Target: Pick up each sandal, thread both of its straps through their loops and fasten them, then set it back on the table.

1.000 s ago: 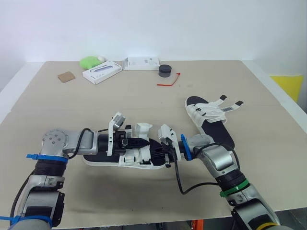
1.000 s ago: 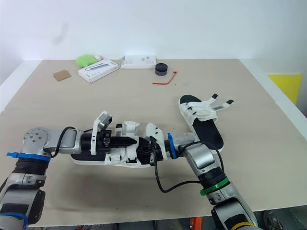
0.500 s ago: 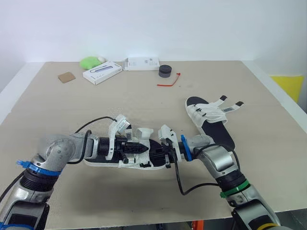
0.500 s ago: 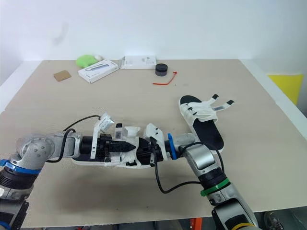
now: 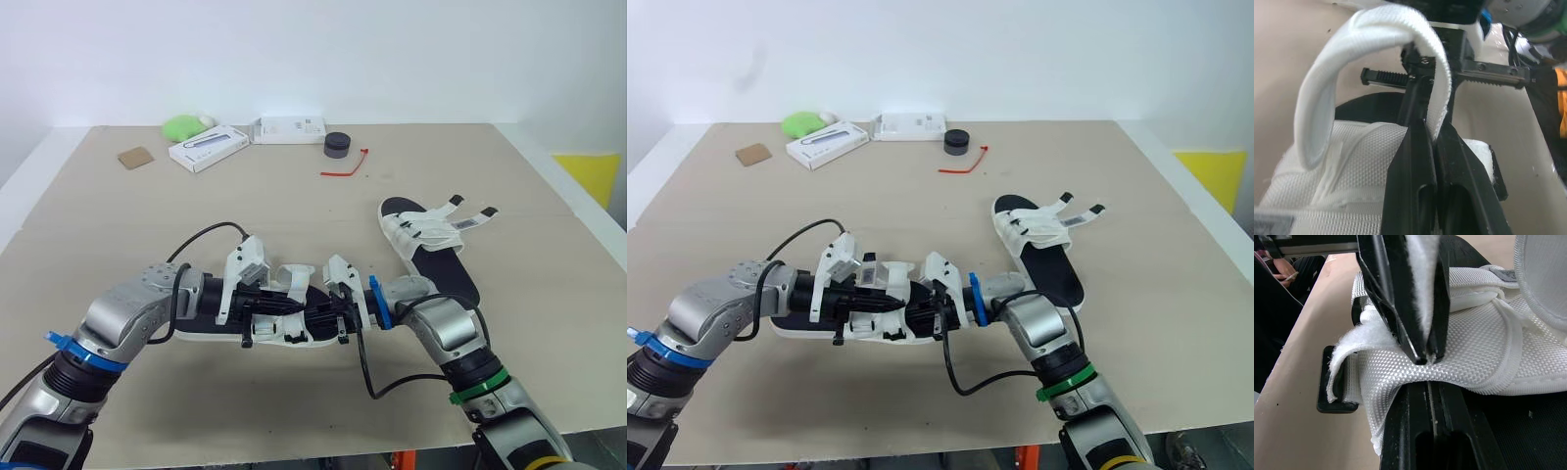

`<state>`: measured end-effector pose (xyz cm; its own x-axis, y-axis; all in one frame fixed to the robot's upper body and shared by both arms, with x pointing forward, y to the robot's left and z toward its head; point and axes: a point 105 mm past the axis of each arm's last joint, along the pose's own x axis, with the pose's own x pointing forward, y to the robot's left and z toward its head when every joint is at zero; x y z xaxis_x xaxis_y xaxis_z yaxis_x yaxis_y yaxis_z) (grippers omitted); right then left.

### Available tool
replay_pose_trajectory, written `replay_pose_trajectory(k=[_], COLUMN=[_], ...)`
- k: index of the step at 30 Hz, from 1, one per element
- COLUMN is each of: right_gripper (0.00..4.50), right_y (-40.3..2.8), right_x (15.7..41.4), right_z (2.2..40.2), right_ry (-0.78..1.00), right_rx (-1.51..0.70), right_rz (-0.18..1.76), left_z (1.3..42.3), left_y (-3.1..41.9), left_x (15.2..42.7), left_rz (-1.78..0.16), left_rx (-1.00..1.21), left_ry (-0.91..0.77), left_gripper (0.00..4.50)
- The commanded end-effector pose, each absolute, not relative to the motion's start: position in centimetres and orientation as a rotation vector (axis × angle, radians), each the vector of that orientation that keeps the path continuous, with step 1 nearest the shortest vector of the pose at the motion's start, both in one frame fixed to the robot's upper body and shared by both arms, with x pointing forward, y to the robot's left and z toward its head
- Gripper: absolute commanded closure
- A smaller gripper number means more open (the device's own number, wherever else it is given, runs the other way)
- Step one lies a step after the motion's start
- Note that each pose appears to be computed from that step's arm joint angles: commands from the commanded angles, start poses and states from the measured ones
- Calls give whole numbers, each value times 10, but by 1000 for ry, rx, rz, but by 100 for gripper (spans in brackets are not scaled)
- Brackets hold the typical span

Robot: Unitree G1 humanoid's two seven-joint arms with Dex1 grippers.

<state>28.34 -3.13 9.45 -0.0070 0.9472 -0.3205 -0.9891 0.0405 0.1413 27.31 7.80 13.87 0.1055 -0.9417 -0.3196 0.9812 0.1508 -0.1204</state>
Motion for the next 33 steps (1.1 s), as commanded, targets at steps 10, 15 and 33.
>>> replay_pose_trajectory(k=[10,15,33], right_gripper=[450,450,450], right_y=[-39,-39,-38], right_x=[279,279,280], right_z=[56,56,57], right_ry=[542,542,541], right_rx=[-108,-111,-112], right_rz=[1474,1476,1475], left_z=[138,147,129], left_y=[85,79,75], left_x=[293,290,271], left_rz=[-1428,-1481,-1662], left_rx=[239,257,422], left_ry=[308,243,204], left_gripper=[444,444,444])
